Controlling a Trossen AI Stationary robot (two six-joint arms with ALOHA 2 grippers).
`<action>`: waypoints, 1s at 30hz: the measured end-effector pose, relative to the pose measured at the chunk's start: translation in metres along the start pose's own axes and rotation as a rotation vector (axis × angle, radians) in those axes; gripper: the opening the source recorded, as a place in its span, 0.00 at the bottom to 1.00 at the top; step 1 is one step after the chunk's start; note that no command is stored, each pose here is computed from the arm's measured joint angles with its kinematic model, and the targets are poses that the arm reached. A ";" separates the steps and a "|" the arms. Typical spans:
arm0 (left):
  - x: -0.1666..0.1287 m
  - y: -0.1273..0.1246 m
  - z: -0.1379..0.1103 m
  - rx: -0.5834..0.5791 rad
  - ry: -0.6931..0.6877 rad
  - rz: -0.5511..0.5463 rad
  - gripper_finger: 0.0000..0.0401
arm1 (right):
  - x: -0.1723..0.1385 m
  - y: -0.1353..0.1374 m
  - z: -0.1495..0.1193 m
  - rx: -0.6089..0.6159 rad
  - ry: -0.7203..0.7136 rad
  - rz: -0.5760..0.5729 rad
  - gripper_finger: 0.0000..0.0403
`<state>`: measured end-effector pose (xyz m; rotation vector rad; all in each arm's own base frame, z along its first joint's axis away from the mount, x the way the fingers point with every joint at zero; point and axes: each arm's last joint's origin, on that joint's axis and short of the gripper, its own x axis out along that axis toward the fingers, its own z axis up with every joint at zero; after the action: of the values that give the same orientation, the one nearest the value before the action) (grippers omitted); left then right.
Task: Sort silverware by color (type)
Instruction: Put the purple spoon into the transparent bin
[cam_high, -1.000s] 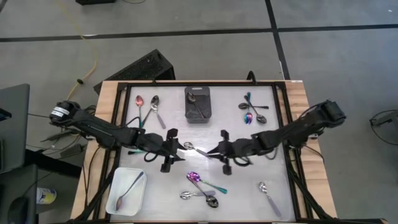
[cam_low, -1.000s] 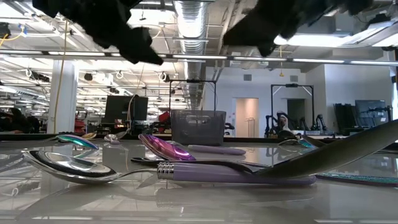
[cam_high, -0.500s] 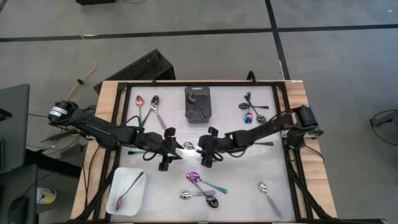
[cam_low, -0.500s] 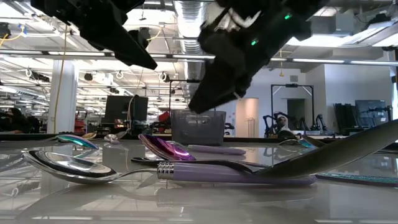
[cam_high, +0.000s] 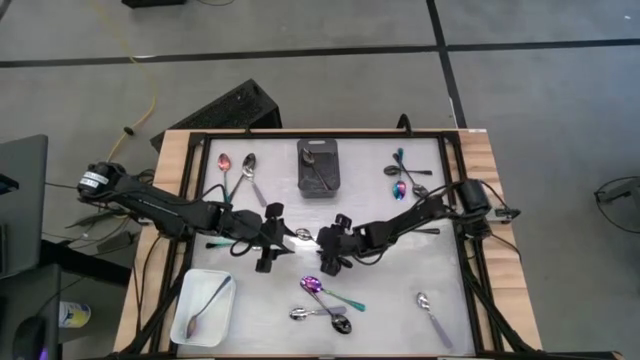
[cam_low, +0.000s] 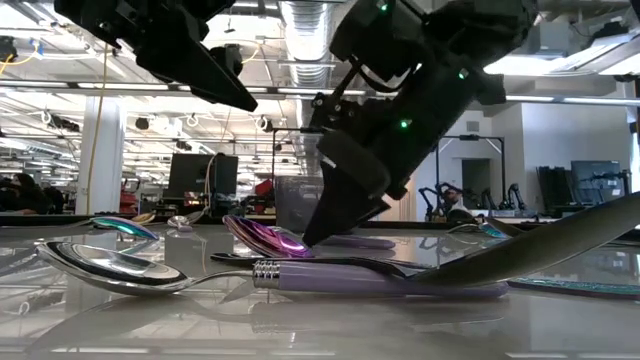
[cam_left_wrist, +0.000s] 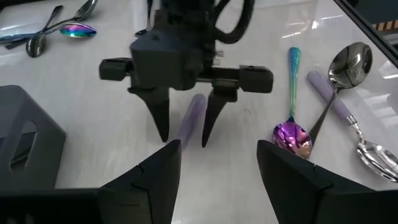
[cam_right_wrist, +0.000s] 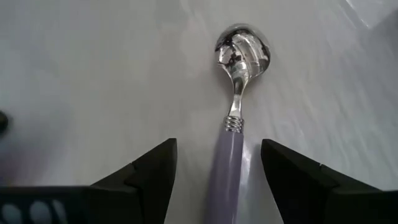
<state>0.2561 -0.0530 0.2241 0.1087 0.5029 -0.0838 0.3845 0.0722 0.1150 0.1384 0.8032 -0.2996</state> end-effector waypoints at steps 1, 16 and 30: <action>0.000 0.000 0.000 -0.001 0.001 0.002 0.49 | 0.002 0.000 -0.001 0.009 -0.005 -0.019 0.64; -0.003 0.004 -0.001 -0.007 0.021 -0.016 0.49 | -0.003 0.007 -0.011 -0.051 0.021 -0.089 0.16; -0.032 0.008 -0.016 -0.085 -0.060 -0.004 0.49 | -0.031 -0.003 0.002 -0.091 0.018 -0.172 0.05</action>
<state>0.2214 -0.0413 0.2264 0.0215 0.4457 -0.0697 0.3647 0.0756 0.1387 -0.0133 0.8467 -0.4234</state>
